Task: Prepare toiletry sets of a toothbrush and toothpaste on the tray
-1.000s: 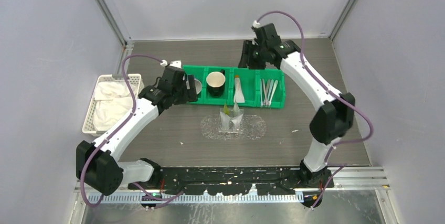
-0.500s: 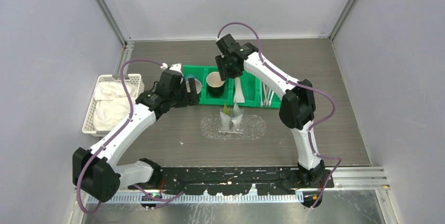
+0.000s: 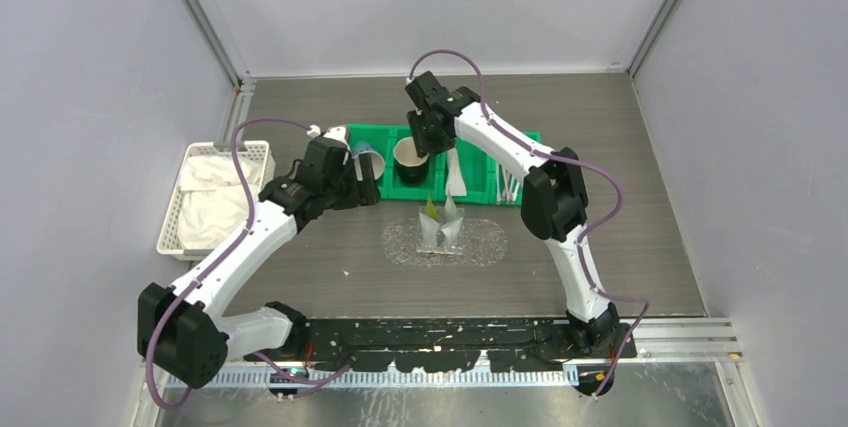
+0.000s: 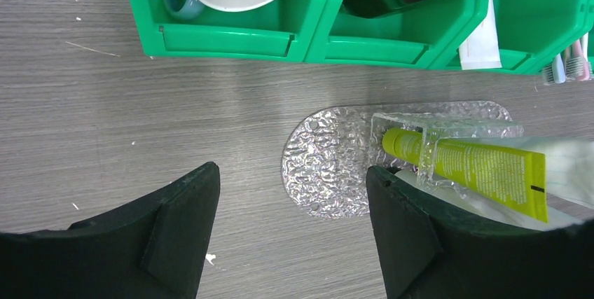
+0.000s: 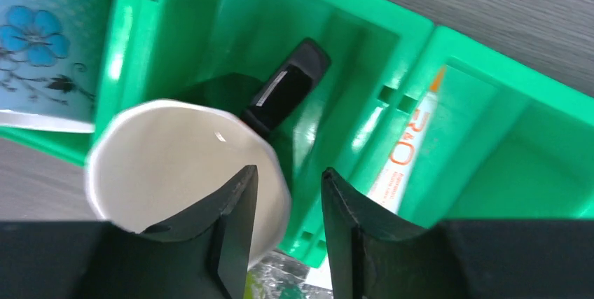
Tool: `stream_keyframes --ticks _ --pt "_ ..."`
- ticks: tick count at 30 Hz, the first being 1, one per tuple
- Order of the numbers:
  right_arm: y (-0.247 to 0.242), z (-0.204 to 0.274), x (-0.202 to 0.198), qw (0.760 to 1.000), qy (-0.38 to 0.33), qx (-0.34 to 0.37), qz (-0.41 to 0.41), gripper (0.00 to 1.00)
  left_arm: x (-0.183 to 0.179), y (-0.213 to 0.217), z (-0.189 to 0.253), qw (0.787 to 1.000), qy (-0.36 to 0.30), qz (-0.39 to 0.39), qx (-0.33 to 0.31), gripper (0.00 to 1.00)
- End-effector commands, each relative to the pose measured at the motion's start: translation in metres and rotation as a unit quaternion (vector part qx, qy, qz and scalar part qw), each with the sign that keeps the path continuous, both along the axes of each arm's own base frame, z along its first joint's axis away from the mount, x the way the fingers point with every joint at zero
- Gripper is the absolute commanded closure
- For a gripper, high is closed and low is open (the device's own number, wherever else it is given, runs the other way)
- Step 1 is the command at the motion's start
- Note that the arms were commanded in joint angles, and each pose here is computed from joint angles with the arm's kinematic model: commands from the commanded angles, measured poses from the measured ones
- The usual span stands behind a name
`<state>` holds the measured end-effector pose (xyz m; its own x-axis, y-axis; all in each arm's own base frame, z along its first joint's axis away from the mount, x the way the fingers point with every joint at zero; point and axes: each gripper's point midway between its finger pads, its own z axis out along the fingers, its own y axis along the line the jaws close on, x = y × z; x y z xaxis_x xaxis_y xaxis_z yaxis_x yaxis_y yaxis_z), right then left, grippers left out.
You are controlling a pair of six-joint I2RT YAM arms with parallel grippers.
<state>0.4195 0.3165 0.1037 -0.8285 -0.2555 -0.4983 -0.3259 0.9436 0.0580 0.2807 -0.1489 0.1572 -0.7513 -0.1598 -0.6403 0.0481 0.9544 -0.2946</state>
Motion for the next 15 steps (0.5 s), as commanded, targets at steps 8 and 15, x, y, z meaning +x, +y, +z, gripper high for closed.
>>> stream_keyframes --ticks 8,15 --pt "0.018 0.015 0.002 0.999 -0.011 0.035 -0.001 0.98 0.005 -0.004 0.017 0.999 -0.032 -0.001 -0.026 0.24" --pt "0.018 0.099 0.004 0.994 -0.080 0.075 -0.003 0.99 0.003 -0.003 0.017 0.999 -0.032 0.001 -0.024 0.24"
